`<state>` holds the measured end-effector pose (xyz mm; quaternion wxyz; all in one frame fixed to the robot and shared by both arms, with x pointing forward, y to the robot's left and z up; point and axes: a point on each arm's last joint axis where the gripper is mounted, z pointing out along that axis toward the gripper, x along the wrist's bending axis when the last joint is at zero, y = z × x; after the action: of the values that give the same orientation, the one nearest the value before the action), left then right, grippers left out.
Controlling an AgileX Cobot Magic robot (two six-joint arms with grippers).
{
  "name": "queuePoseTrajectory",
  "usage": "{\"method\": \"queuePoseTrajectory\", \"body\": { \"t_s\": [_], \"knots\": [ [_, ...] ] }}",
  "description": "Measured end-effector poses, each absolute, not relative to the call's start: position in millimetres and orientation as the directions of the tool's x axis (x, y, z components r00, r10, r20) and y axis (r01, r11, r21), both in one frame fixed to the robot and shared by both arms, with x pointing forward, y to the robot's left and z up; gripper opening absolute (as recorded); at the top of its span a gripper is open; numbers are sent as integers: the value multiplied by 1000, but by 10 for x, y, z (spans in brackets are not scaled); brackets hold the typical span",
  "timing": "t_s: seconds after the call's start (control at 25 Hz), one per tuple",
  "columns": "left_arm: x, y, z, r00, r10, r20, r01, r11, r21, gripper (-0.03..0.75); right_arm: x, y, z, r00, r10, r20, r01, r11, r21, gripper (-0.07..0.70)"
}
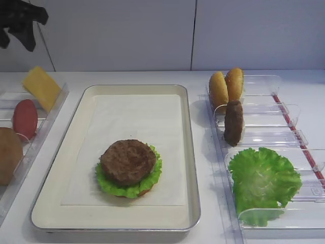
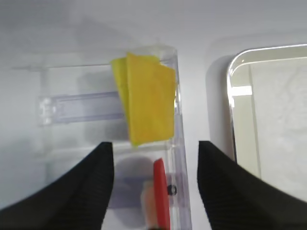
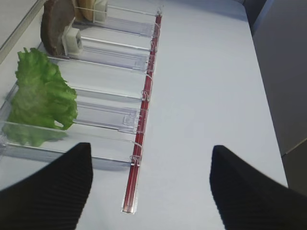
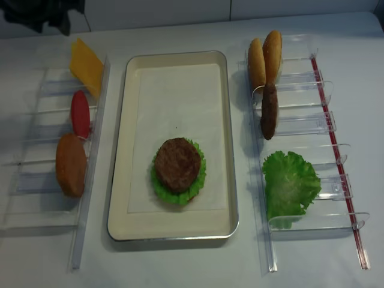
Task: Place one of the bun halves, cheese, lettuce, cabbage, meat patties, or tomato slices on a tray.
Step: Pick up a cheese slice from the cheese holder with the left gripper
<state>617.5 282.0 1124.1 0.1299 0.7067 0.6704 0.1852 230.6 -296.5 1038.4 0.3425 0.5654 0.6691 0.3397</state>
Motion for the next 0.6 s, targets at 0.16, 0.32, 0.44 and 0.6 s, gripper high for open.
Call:
{"method": "queuePoseTrajectory", "body": {
  "t_s": [0.16,0.32,0.44,0.6],
  "knots": [
    [6533,2778,11010,66,996,55,911,-83,404,384,2306,-2965,10384,-127,989,-76,524,132,842,523],
    [6723,2786,10798,76,996,47,914,-88,397,384,2306,-2965,10384,-127,989,-76,524,132,842,523],
    [6785,2879,10749,61,997,50,906,-76,415,384,2306,-2965,10384,-127,989,-76,524,132,842,523],
    [6806,3062,10755,32,999,29,901,-41,431,384,2306,-2965,10384,-127,989,-76,524,132,842,523]
  ]
}}
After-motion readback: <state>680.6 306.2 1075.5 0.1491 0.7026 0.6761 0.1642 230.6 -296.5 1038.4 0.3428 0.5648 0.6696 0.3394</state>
